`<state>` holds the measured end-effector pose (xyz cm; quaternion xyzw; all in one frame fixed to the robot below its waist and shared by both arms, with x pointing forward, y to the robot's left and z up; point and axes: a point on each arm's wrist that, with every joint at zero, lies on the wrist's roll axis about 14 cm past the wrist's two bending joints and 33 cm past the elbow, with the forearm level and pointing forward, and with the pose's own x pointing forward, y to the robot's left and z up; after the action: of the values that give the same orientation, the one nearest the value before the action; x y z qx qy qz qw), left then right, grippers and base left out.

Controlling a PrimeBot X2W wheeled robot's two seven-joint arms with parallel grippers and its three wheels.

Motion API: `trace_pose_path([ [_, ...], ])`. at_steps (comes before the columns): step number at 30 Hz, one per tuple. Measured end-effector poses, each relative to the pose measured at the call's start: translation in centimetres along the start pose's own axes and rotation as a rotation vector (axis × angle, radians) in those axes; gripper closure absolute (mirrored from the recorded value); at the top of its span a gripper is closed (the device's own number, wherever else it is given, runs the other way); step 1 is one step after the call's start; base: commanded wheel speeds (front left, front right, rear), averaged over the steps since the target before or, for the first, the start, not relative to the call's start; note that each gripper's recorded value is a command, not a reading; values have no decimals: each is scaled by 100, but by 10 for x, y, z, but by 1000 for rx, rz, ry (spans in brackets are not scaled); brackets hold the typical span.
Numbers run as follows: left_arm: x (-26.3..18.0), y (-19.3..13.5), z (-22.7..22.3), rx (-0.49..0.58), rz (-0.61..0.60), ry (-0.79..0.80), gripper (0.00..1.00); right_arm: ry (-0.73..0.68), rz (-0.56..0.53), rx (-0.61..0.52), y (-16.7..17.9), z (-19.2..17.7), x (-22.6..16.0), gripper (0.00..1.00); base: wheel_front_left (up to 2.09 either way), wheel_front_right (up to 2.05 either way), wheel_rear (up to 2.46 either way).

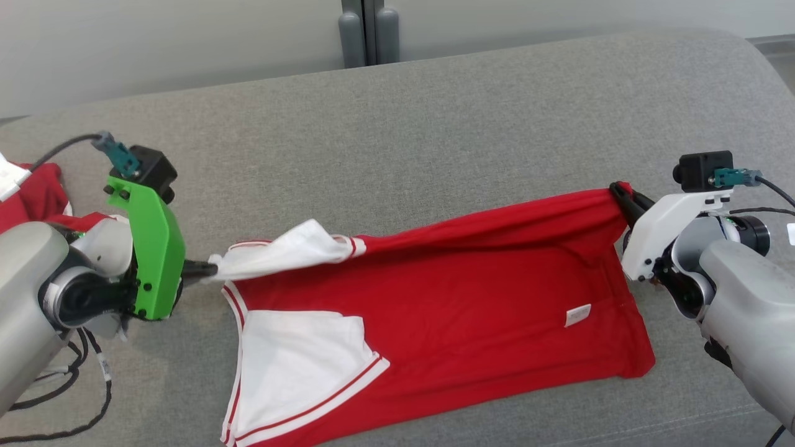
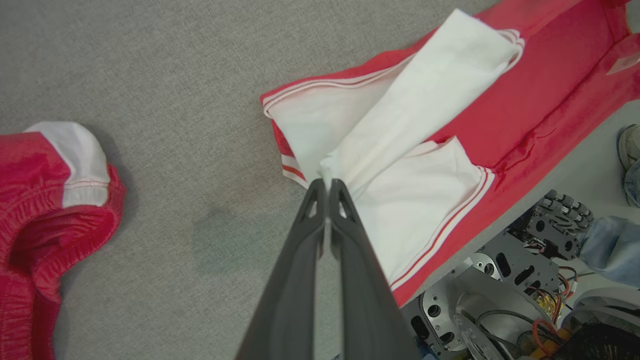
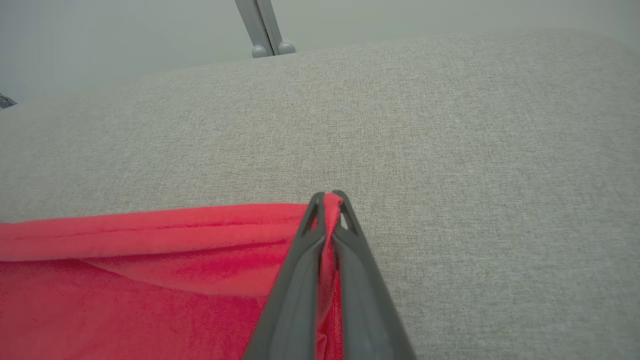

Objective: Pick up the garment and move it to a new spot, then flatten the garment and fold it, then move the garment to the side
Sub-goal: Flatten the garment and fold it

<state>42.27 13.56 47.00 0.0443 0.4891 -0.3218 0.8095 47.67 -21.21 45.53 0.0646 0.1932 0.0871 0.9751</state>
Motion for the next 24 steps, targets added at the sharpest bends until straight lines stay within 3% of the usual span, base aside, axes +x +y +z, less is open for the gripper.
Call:
trace_pose_path([
  [11,0,-47,-61,-49,-130,175,100,192,11,-43,0,-35,-17,100,0,0,0],
  [12,1,-50,-65,-48,-138,187,100,220,10,-44,-1,-41,-20,95,0,0,0],
  [13,1,-52,-68,-50,-142,195,100,235,11,-49,-1,-44,-21,82,0,0,0],
  [14,2,-54,-71,-50,-149,201,100,247,11,-53,-2,-47,-23,76,0,0,0],
  [15,3,-56,-73,-52,-153,206,100,255,12,-54,-3,-48,-24,61,0,0,0],
  [16,4,-57,-76,-57,-154,212,100,264,14,-58,-3,-49,-25,55,0,0,0],
  [17,4,-58,-78,-60,-155,217,100,270,15,-58,-2,-51,-25,25,0,0,0],
  [19,7,-60,-85,-68,-162,231,100,291,19,-60,-1,-56,-27,0,0,0,0],
  [23,14,-69,-95,-87,-187,242,100,353,17,-48,-1,-70,-34,0,0,0,0],
  [24,15,-71,-97,-90,-194,244,85,363,18,-45,-1,-73,-36,0,0,0,0],
])
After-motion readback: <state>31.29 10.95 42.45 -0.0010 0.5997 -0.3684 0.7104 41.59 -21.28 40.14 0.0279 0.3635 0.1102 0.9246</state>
